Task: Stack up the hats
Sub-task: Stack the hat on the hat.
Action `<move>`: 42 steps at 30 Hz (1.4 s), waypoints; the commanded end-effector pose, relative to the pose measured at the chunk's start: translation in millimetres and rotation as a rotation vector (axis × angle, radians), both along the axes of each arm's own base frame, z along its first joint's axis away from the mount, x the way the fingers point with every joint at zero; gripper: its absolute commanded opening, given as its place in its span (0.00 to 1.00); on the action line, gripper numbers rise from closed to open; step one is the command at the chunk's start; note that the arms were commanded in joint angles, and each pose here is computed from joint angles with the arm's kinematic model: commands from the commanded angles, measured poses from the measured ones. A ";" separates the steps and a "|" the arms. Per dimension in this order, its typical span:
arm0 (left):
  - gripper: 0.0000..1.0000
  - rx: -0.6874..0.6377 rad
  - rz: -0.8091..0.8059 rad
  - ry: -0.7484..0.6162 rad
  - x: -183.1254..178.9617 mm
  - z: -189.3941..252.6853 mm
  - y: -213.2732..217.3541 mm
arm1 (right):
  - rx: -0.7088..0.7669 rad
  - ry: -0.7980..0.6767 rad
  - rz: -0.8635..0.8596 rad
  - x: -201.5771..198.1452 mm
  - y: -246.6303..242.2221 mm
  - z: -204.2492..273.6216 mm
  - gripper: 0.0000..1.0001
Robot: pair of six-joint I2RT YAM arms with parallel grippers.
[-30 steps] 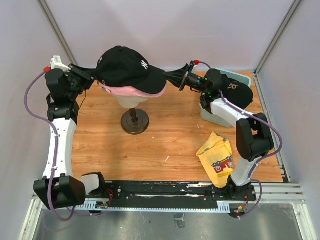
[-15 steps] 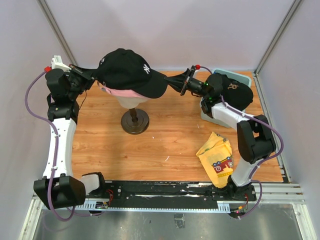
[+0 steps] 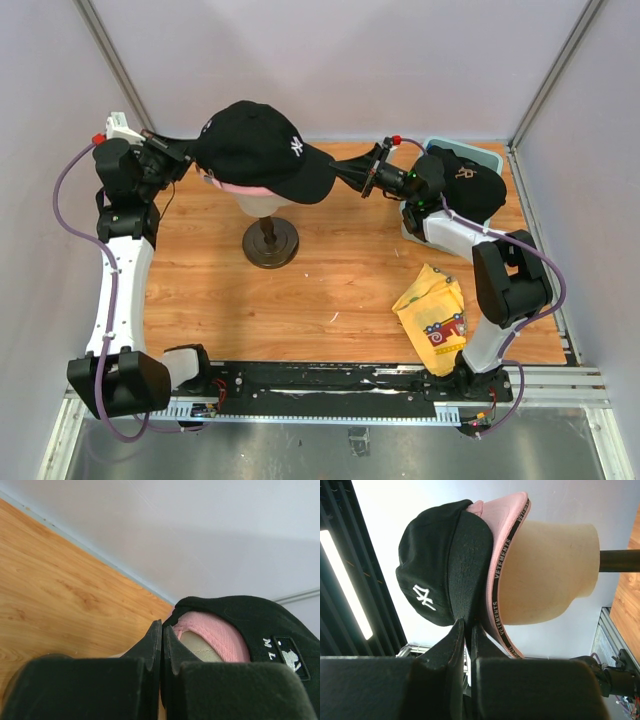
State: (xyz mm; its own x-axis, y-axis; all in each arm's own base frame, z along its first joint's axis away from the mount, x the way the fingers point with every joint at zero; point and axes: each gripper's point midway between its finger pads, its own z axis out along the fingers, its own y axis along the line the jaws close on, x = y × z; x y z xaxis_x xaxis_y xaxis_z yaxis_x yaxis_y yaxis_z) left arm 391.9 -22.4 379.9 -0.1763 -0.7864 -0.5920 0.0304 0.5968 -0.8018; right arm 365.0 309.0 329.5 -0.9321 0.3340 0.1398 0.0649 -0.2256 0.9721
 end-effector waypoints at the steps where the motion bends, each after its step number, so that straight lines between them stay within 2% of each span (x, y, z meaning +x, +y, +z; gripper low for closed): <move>1: 0.00 0.027 0.057 0.087 3.1 -33.3 14.8 | -0.069 0.024 0.022 -2.8 -4.7 -31.2 0.01; 24: 0.00 0.108 0.104 0.259 -3.5 -96.2 28.1 | -0.201 0.008 -0.022 11.1 -11.3 -51.7 0.01; 33: 0.00 0.114 0.099 0.293 -4.3 -109.5 28.2 | -0.229 0.040 -0.027 14.2 -14.8 -70.9 0.01; 42: 0.00 0.119 0.091 0.318 -5.2 -119.6 27.8 | -0.233 0.034 -0.028 16.3 -14.0 -70.0 0.01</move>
State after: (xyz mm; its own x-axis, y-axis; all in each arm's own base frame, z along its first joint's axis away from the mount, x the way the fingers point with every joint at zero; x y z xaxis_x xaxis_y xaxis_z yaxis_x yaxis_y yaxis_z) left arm 393.5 -19.3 360.3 -0.1722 -0.7514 -0.6370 0.0246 0.6431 -0.7654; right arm 369.4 310.0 318.8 -0.9262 0.3768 0.0108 -0.0344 -0.1131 0.9930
